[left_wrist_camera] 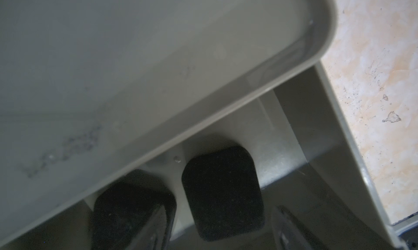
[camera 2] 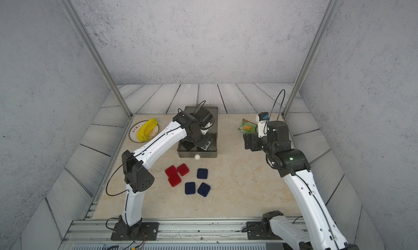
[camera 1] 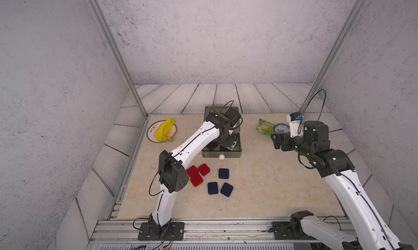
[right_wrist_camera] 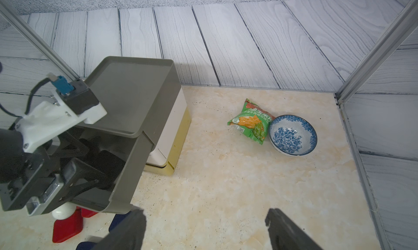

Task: Place the brooch boxes into the drawer by color
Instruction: Place the brooch box in the drawer, then close the drawer in the storage box.

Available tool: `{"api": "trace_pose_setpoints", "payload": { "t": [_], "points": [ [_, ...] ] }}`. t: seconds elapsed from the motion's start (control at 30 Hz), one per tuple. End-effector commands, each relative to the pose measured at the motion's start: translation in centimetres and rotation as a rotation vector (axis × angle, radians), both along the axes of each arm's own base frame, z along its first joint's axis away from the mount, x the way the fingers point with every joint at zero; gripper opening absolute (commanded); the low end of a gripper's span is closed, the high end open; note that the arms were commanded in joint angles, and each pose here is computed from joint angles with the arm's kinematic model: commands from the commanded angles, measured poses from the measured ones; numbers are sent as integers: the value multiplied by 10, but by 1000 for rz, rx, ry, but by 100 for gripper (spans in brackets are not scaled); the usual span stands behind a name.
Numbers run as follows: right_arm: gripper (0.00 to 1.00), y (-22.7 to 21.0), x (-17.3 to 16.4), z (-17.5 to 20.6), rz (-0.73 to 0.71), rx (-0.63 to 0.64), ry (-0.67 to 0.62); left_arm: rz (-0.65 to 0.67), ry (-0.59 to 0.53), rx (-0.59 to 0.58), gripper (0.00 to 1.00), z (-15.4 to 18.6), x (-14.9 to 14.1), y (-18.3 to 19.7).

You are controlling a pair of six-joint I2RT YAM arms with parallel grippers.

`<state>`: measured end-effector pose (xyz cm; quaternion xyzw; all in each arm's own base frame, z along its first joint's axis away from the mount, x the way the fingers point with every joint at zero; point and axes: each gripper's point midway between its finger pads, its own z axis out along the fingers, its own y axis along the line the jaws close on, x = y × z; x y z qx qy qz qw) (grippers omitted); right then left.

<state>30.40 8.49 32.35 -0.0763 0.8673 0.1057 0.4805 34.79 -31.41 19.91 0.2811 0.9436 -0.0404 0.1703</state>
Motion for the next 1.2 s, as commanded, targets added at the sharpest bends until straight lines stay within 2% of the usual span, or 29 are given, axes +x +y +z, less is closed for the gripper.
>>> {"api": "trace_pose_setpoints", "payload": {
  "t": [0.0, 0.1, 0.3, 0.43, 0.53, 0.6, 0.73, 0.9, 1.0, 1.17],
  "points": [
    [89, 1, 1, 4, 7, 12, -16, 13, -44, -14, 81, 15, 7, 2],
    [89, 4, -1, 7, 22, 27, -24, 20, -100, -51, 82, 38, 10, 3],
    [89, 9, -2, 9, 35, 65, -23, 35, -213, -205, 82, 97, 9, 4],
    [89, 15, -4, 10, 64, 90, -20, 72, -299, -241, 82, 137, 0, 27],
    [89, 16, -3, 1, 63, 98, -4, 105, -337, -244, 81, 146, -16, 51],
    [88, 16, -2, -4, 54, 97, 8, 139, -334, -256, 78, 137, -30, 66],
    [88, 18, 1, -6, 56, 112, 9, 195, -273, -341, 74, 98, -67, 80],
    [88, 22, 7, -8, 64, 129, 25, 230, -313, -396, 72, 59, -96, 87],
    [88, 25, 9, -9, 69, 144, 32, 227, -351, -403, 72, 42, -99, 78],
    [88, 25, 8, -10, 65, 147, 37, 239, -311, -361, 72, 7, -89, 57]
  ]
}}
